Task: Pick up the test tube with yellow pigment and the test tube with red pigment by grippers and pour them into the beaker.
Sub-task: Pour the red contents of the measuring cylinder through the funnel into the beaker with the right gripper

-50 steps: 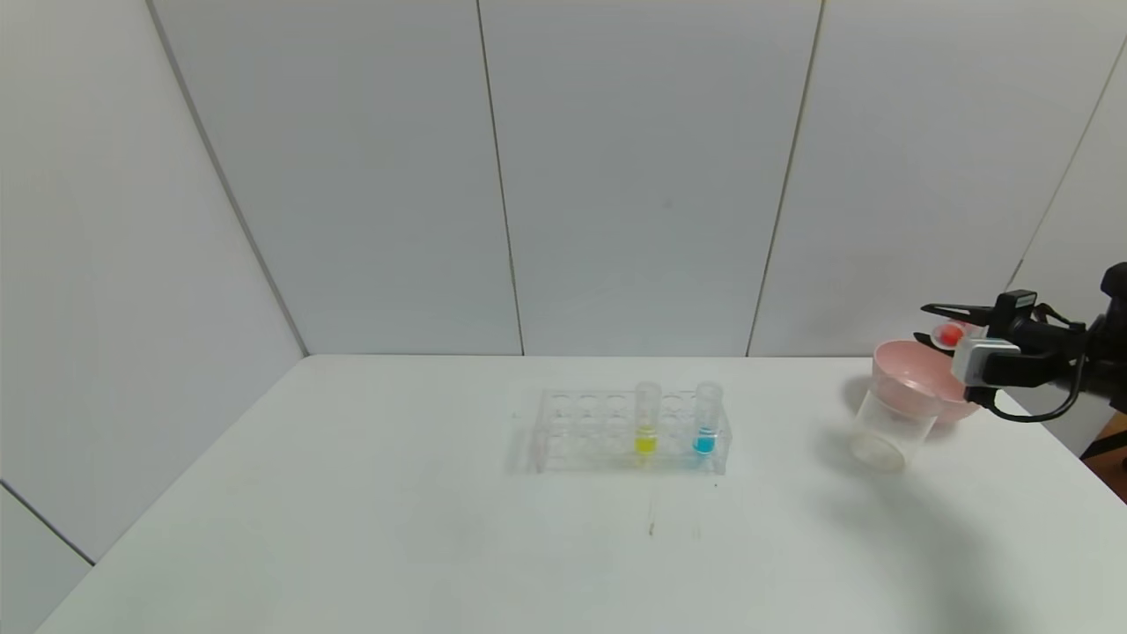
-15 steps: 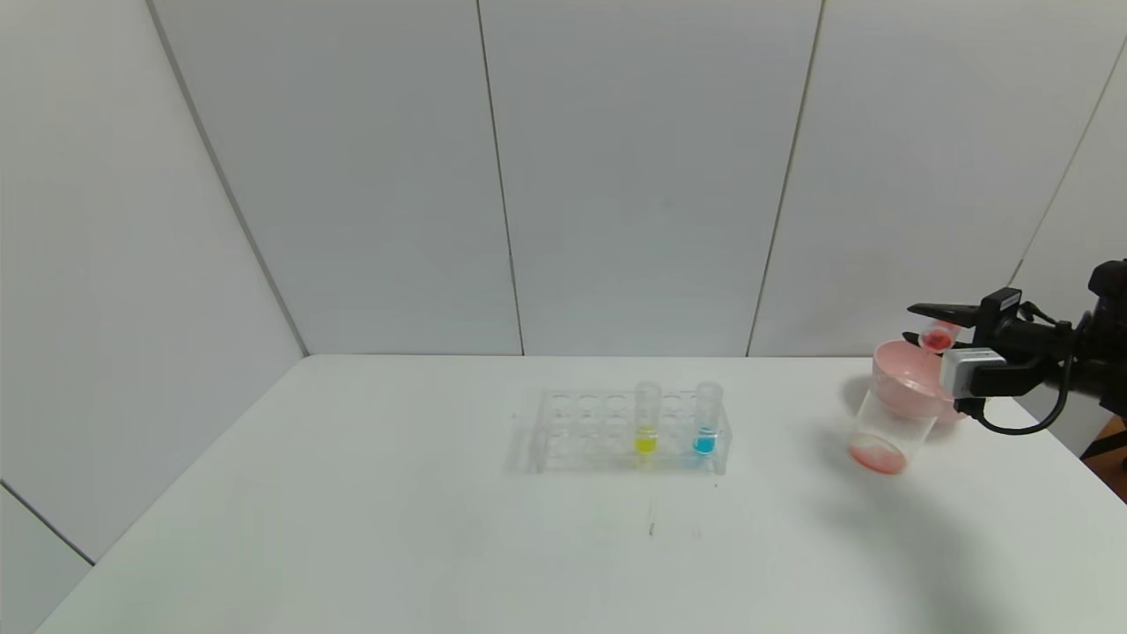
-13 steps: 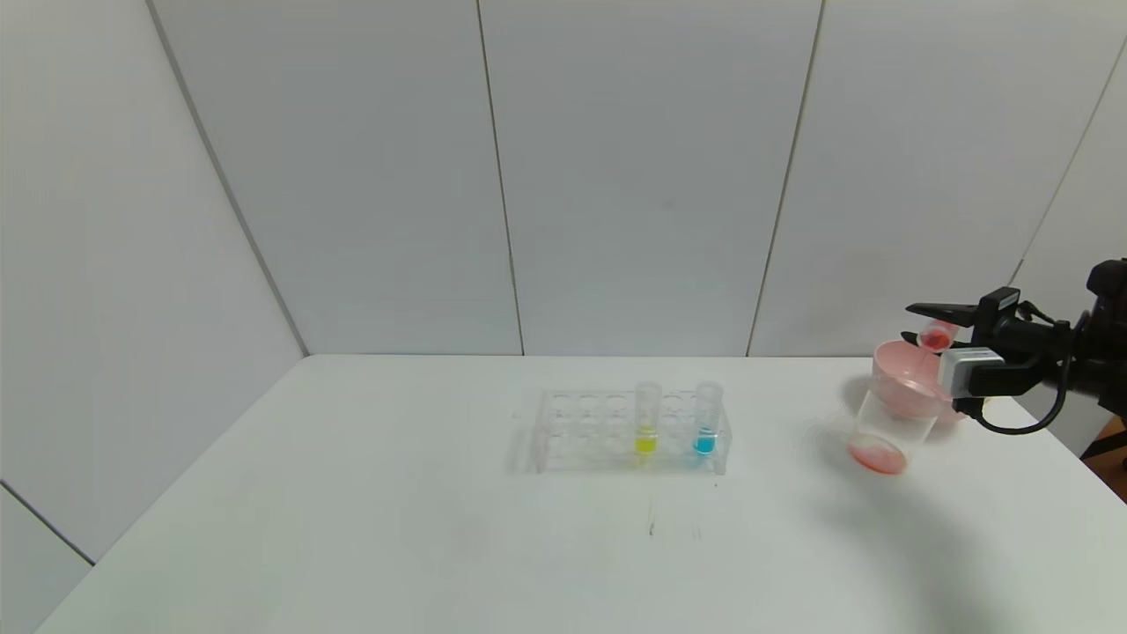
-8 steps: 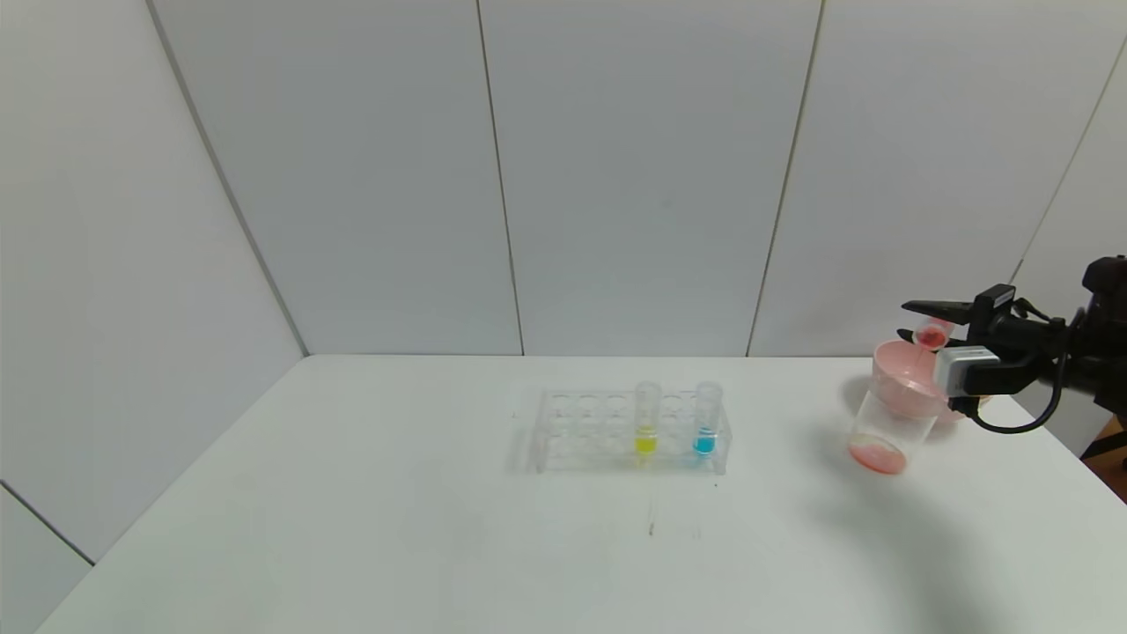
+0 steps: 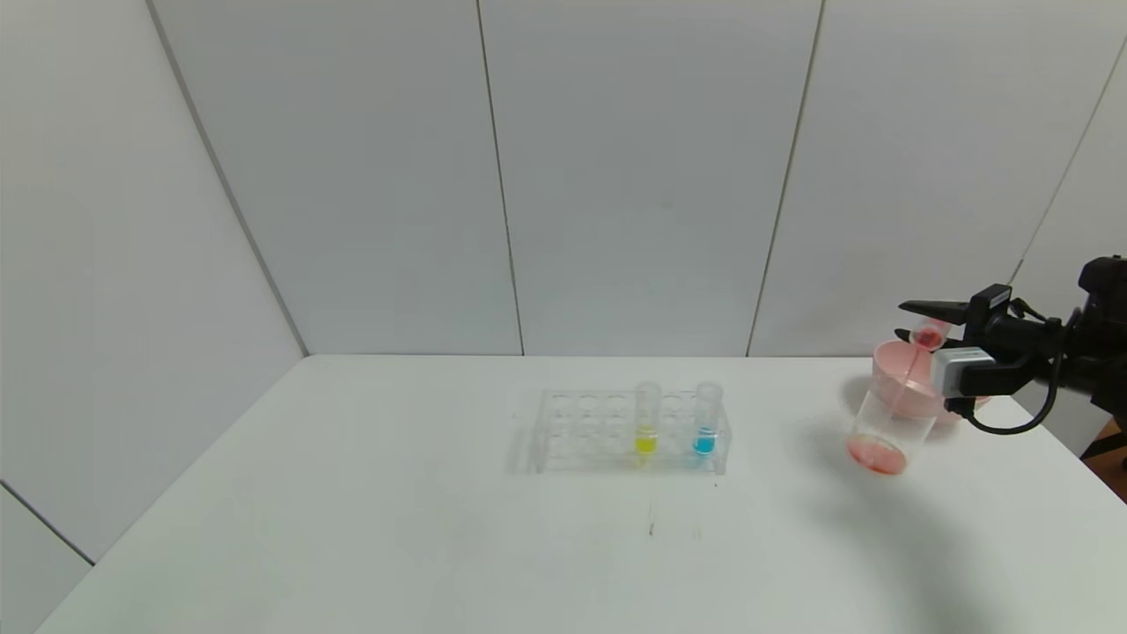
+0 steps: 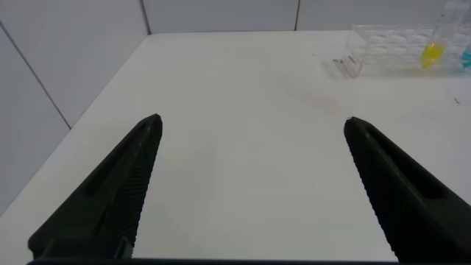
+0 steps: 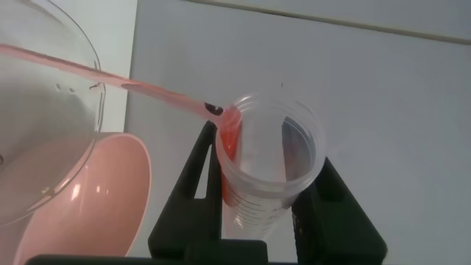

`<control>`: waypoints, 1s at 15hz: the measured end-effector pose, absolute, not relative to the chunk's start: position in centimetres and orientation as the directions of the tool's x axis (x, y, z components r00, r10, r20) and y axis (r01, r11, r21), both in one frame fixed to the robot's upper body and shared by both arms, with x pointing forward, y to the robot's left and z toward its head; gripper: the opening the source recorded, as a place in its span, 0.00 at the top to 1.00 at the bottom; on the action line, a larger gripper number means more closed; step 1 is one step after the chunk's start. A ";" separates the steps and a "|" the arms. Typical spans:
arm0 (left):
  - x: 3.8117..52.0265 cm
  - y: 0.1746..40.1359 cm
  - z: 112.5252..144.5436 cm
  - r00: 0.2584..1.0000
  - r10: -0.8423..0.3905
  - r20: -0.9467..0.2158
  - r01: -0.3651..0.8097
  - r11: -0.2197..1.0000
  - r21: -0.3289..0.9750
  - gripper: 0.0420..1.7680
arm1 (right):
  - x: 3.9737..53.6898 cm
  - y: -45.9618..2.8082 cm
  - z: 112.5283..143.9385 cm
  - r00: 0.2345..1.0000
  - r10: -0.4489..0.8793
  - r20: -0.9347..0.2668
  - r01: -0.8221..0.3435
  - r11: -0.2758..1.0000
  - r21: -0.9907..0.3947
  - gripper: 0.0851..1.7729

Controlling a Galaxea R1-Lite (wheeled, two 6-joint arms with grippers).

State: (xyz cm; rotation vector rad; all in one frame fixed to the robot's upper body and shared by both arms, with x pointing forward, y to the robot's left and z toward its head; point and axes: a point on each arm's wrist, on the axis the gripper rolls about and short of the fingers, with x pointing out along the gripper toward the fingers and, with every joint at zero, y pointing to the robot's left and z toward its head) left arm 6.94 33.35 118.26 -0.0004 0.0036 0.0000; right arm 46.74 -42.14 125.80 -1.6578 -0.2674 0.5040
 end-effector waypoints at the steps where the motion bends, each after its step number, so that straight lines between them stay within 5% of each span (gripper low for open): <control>1: 6.9 33.4 118.3 1.000 0.000 -0.004 0.000 1.000 0.000 0.00 | 46.8 -42.1 125.8 0.875 0.454 -0.171 -0.112 -0.155 -0.982 0.70; 15: 6.9 33.4 118.3 1.000 0.000 -0.004 0.000 1.000 0.000 0.00 | 46.6 -42.6 125.7 0.880 0.443 -0.175 -0.118 -0.153 -0.981 0.70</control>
